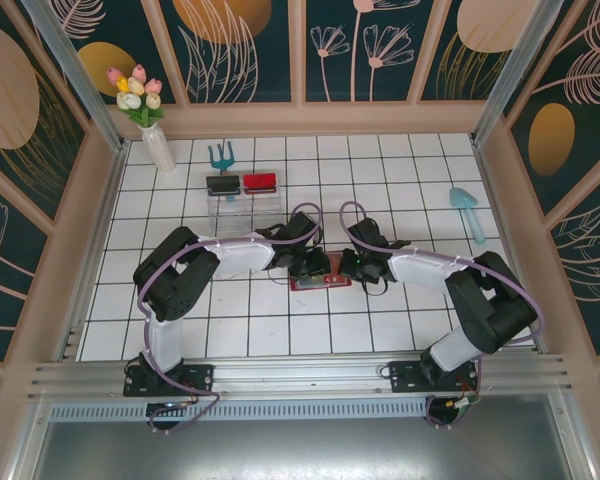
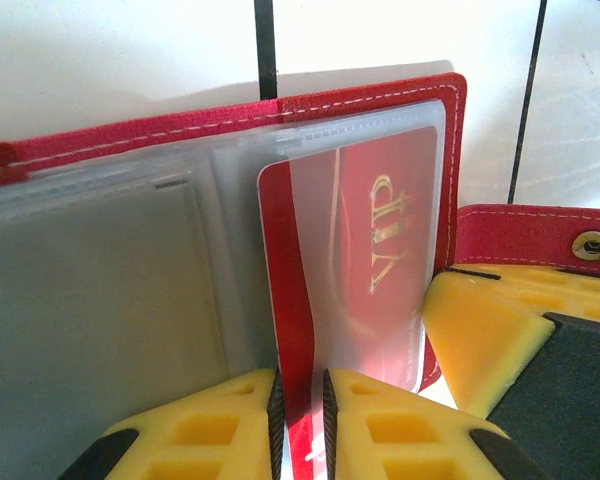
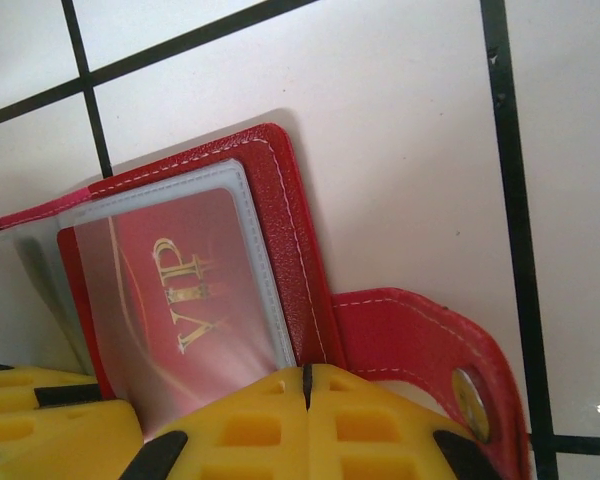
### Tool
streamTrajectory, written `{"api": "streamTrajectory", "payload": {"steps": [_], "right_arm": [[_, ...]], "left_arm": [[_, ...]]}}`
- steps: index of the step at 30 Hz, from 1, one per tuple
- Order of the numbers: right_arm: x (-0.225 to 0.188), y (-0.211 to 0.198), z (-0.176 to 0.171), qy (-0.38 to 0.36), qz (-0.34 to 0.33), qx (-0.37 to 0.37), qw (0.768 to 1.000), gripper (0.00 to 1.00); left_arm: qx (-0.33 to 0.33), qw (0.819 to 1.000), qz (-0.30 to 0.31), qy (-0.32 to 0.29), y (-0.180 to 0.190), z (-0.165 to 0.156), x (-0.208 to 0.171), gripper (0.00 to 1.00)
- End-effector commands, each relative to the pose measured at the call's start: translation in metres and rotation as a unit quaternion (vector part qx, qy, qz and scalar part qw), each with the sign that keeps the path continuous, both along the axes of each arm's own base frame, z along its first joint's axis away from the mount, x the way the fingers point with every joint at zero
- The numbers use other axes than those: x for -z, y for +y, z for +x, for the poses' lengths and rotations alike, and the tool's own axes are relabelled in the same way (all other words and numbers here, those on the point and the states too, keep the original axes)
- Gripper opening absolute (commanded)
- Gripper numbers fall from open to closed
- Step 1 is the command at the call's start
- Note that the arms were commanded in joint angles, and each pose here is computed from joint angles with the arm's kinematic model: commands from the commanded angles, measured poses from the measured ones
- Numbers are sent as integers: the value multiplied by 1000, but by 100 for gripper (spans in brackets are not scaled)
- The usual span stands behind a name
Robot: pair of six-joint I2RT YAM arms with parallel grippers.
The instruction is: Take the credit cards out of the card holder
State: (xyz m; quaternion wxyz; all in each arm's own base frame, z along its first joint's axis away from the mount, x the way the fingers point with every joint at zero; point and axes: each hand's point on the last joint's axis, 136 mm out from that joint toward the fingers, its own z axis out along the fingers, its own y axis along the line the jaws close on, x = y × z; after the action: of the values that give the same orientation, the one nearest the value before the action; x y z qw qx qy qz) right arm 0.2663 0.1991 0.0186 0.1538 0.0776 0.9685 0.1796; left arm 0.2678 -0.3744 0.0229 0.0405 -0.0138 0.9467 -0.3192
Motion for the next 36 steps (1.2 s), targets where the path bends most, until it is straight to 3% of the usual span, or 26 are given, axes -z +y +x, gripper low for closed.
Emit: {"api": "streamTrajectory", "payload": {"steps": [1, 7, 14, 36], "right_arm": [[25, 5, -33, 67, 1, -25, 997, 0], [27, 2, -34, 68, -5, -23, 997, 0], [31, -2, -35, 71, -11, -18, 997, 0], [48, -25, -40, 101, -43, 12, 994, 0]], "left_arm": [[0, 1000, 18, 20, 6, -7, 20, 20], [-1, 1000, 9, 15, 6, -7, 14, 7], [-5, 1000, 0, 11, 8, -5, 7, 0], [-1, 1000, 0, -3, 35, -3, -11, 0]]}}
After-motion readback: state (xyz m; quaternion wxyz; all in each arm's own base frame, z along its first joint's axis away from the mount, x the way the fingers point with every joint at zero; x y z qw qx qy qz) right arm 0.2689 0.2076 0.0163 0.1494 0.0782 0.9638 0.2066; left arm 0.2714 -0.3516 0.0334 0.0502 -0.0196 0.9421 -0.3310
